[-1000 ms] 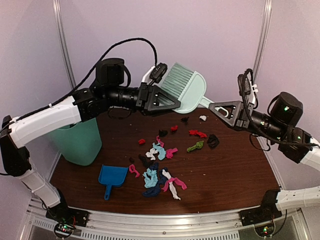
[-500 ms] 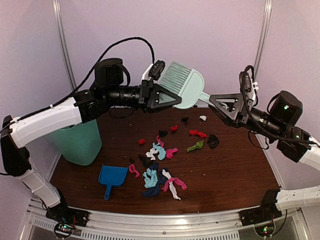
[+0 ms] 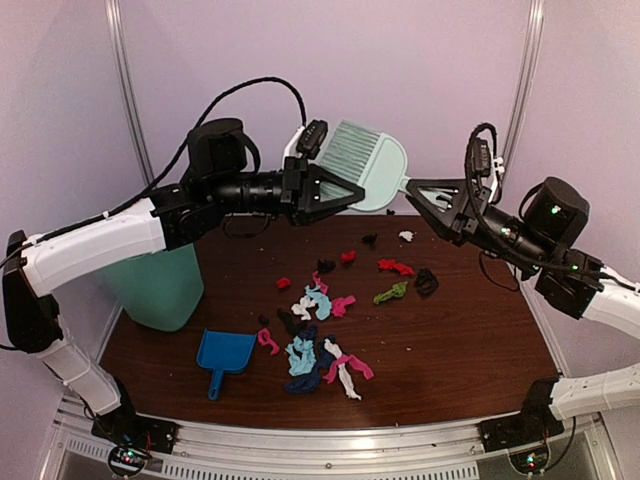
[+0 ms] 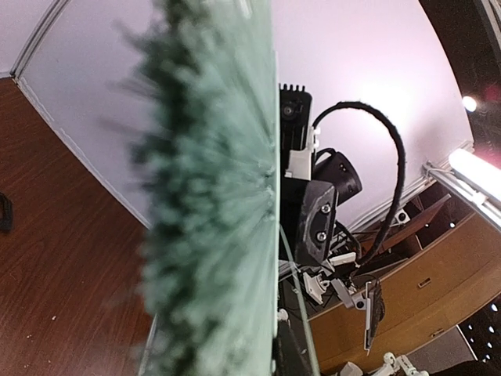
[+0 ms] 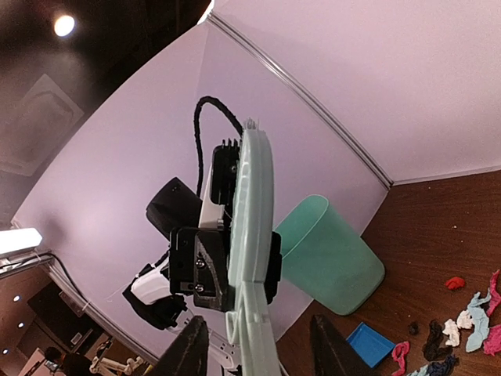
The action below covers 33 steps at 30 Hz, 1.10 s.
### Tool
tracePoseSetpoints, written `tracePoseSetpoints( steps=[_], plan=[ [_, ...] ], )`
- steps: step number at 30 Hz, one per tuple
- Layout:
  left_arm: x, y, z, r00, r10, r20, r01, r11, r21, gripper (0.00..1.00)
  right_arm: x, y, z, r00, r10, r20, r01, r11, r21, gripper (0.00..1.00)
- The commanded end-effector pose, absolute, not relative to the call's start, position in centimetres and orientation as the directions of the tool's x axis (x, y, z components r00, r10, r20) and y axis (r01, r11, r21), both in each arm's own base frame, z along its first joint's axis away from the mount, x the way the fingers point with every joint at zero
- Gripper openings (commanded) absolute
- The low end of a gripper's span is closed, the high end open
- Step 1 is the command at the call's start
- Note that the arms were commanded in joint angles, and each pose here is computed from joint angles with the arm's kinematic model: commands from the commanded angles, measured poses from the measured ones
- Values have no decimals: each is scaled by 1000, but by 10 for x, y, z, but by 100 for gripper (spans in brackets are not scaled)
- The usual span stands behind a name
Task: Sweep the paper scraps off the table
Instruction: Pass from the right arm to the left, then pass from the left arm to the right
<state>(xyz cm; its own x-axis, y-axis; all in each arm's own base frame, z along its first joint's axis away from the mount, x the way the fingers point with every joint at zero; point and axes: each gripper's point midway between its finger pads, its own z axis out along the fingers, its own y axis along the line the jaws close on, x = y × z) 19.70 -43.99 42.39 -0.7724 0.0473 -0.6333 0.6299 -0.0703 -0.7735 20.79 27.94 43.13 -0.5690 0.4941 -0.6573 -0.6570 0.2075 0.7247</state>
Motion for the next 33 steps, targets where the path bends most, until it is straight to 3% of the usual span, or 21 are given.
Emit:
tracePoseSetpoints(
  steps=[1, 6, 14, 25, 33],
  plan=[
    [186, -437, 450, -740, 35, -672, 660, -153, -735, 0, 200, 278, 460, -545, 516, -661, -709, 137, 692, 42],
    [185, -437, 449, -740, 44, -671, 659, -153, -737, 0, 201, 272, 464, -525, 534, -662, -712, 151, 686, 40],
    [184, -438, 447, -743, 55, -667, 653, -153, -741, 0, 201, 277, 461, -541, 510, -668, -714, 141, 686, 26],
    [184, -439, 442, -744, 60, -666, 653, -145, -743, 0, 196, 288, 454, -586, 439, -681, -711, 124, 692, 28],
    [185, -439, 436, -743, 71, -665, 655, -124, -745, 0, 192, 287, 451, -597, 422, -682, -707, 125, 696, 20]
  ],
)
